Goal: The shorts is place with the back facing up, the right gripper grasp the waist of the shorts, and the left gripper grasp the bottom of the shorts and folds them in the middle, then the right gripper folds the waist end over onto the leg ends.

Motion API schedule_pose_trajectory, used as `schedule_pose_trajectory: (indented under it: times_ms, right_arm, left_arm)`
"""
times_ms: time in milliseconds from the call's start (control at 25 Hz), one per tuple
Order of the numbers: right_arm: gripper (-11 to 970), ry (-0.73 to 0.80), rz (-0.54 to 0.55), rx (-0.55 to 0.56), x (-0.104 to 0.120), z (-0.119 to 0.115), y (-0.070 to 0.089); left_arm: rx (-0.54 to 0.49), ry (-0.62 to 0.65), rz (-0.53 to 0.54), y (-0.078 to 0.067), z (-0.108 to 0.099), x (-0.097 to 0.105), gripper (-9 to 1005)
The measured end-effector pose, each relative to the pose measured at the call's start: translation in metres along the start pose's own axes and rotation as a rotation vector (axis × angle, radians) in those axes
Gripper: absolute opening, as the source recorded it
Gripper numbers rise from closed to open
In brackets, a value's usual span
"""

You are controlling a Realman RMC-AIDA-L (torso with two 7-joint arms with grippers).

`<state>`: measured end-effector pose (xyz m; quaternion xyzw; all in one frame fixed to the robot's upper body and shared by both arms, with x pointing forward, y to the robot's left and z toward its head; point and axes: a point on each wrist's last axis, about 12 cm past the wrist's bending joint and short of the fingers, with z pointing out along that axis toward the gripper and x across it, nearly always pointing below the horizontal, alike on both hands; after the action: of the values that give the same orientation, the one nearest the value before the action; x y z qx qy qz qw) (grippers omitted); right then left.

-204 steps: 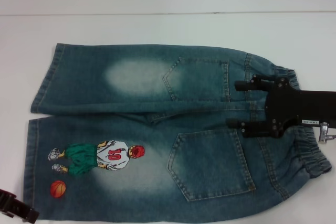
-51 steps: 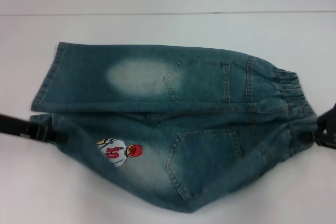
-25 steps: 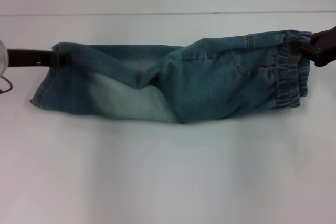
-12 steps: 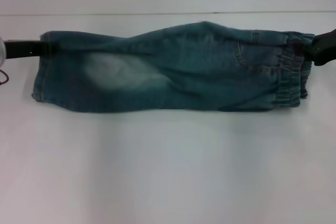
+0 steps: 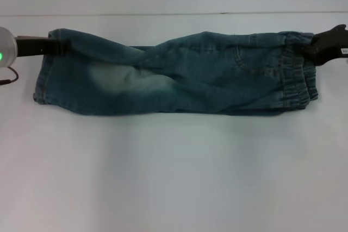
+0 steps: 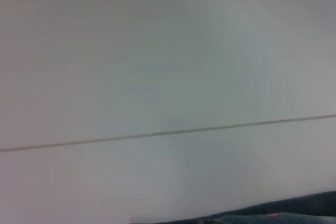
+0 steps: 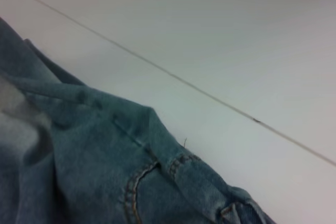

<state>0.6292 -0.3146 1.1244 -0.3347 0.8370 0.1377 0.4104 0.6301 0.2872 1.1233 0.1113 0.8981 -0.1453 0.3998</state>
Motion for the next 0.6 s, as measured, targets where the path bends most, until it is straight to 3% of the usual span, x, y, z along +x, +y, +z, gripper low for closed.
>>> schedule_pose_trajectory:
  times_ms: [280, 400, 600]
  right_arm:
    - [160, 0.019, 0.023, 0.064, -0.005, 0.003, -0.006]
    - [167, 0.031, 0.036, 0.085, -0.005, 0.004, -0.008]
    - [359, 0.039, 0.038, 0.092, -0.004, 0.003, -0.009]
  left_arm:
    - [-0.053, -0.016, 0.042, -0.001, 0.011, 0.0, 91]
    - [-0.074, -0.029, 0.041, 0.001, 0.012, -0.001, 191]
    - [-0.082, -0.045, 0.041, 0.003, 0.009, -0.004, 384]
